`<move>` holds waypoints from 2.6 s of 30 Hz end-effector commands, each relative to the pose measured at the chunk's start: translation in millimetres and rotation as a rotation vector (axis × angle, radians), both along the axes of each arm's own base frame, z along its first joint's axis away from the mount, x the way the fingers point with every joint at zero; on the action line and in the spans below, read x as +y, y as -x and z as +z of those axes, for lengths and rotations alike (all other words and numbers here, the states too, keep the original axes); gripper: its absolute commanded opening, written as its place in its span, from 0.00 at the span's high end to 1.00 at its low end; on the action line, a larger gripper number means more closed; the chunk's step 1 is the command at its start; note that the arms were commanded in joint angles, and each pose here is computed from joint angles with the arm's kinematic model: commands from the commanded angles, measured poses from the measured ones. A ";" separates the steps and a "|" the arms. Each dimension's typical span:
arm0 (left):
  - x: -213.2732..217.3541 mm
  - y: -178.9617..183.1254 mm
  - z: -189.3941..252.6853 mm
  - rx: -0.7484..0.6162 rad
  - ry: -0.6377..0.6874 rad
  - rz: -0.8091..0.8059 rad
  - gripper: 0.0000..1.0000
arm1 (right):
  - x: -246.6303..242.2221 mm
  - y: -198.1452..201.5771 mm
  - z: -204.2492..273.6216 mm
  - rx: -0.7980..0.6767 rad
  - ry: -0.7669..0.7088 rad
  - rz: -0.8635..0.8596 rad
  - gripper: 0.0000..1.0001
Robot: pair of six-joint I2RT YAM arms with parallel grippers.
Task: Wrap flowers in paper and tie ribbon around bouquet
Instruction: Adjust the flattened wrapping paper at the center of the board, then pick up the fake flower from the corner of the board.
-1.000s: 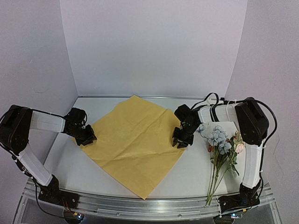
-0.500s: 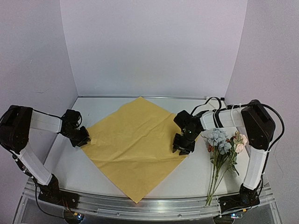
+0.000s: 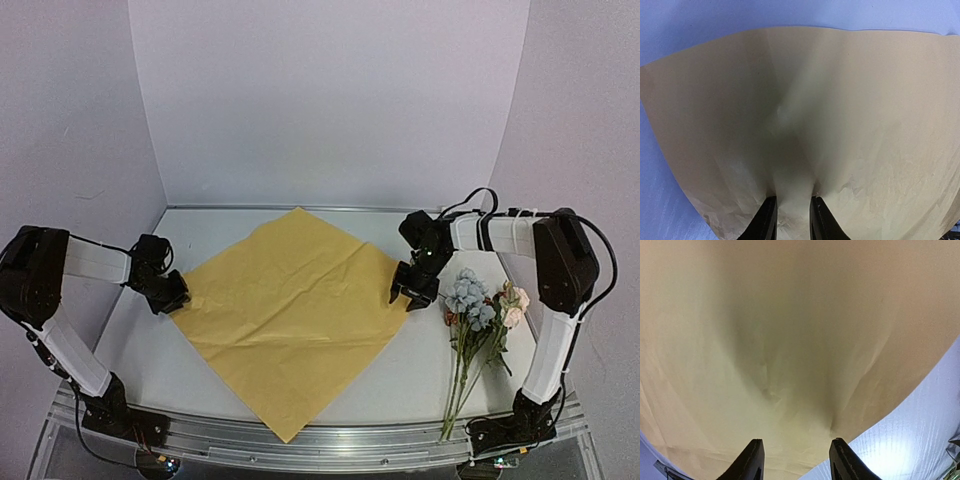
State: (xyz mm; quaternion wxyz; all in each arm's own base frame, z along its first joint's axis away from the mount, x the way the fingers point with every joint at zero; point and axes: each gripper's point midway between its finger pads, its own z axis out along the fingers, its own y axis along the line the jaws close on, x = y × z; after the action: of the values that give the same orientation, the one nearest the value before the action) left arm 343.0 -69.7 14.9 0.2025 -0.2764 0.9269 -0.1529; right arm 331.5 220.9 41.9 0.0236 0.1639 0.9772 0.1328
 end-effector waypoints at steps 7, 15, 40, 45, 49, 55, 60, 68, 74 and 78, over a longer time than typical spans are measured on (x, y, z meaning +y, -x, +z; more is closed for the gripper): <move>0.3 -1.9 17.1 -0.044 0.026 -0.033 0.69 | -29.5 18.8 41.7 -0.030 0.035 0.077 0.38; -30.8 -17.5 69.7 -0.173 0.076 -0.151 0.52 | -73.5 64.3 57.4 -0.090 0.130 0.088 0.17; -100.8 -20.4 133.7 -0.315 0.098 -0.404 0.27 | -150.9 166.0 15.3 0.051 0.366 0.010 0.02; -101.0 -18.5 131.7 -0.307 0.101 -0.408 0.27 | -148.1 162.6 -0.3 0.051 0.374 -0.008 0.02; -101.7 -19.1 134.5 -0.309 0.101 -0.412 0.28 | -145.5 157.6 -15.8 0.034 0.364 -0.024 0.02; -104.4 -18.4 132.6 -0.298 0.116 -0.419 0.32 | -136.1 148.3 -44.5 0.009 0.324 -0.024 0.19; -103.7 -16.9 131.4 -0.291 0.114 -0.418 0.34 | -134.0 144.1 -65.0 -0.012 0.308 -0.042 0.49; -105.3 -21.5 134.1 -0.288 0.121 -0.408 0.36 | -135.0 148.2 -64.2 -0.020 0.297 -0.035 0.91; -107.3 -25.3 132.3 -0.281 0.119 -0.410 0.36 | -149.4 149.6 -31.8 -0.073 0.356 0.015 1.00; -106.8 -26.6 126.7 -0.268 0.112 -0.409 0.36 | -165.7 153.4 -4.0 -0.103 0.423 0.008 1.00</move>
State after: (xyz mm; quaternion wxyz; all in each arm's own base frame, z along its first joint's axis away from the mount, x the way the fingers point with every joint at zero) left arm 359.4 -172.2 128.9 0.2618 -0.0762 0.9230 -0.2717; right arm 186.5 81.1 11.8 0.0887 0.1566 0.9836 -0.0123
